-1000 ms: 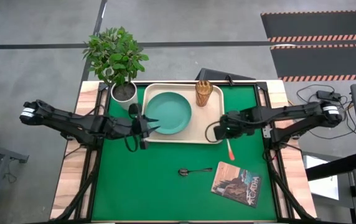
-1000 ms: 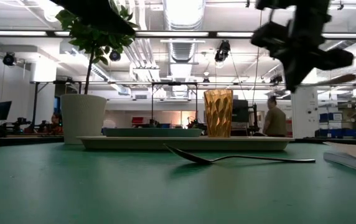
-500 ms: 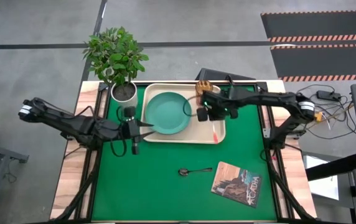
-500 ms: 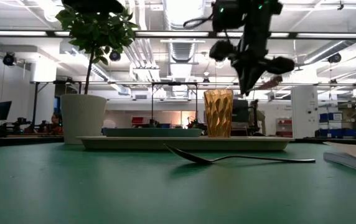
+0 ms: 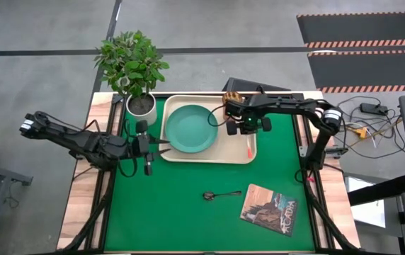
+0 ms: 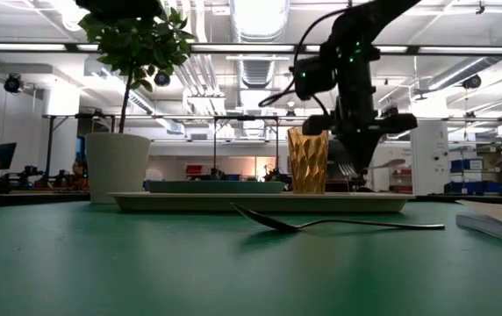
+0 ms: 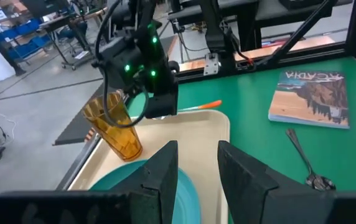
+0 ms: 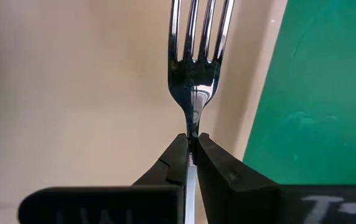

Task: Pick and place plate/cup/fork/spoon on tray
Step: Put the orange fork below the brown glass on the white tray

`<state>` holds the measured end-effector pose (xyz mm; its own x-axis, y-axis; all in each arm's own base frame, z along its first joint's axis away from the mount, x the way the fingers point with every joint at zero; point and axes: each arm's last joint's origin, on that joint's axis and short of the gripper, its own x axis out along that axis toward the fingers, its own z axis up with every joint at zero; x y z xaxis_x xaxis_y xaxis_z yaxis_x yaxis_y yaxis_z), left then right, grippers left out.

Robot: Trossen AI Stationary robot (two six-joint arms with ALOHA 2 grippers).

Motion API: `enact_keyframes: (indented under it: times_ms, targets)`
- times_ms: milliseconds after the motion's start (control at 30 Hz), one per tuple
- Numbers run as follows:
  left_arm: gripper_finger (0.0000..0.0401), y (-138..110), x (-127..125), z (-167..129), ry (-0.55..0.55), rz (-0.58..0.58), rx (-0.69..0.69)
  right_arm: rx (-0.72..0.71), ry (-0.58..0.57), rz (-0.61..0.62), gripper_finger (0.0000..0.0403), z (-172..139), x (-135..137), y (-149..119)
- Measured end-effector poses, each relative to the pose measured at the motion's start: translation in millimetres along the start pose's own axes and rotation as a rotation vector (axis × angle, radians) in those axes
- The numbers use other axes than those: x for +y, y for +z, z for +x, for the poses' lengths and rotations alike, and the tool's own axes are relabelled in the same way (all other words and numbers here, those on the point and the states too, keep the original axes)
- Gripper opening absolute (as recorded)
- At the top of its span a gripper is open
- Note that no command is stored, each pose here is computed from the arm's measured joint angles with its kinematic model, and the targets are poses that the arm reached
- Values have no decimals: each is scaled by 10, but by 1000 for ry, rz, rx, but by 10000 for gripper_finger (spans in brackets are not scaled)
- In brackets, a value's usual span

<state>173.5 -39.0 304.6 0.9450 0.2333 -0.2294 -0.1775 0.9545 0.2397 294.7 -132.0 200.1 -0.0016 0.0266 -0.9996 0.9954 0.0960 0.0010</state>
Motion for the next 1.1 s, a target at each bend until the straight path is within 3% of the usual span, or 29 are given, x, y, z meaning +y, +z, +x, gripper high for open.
enact_keyframes:
  times_ms: [433,1100]
  targets:
    - [96,-16,-23,36,-1,10,15,-31,19,-29,13,146,87,70]
    - [96,-13,-18,29,0,8,13,-67,9,-6,13,486,-21,13]
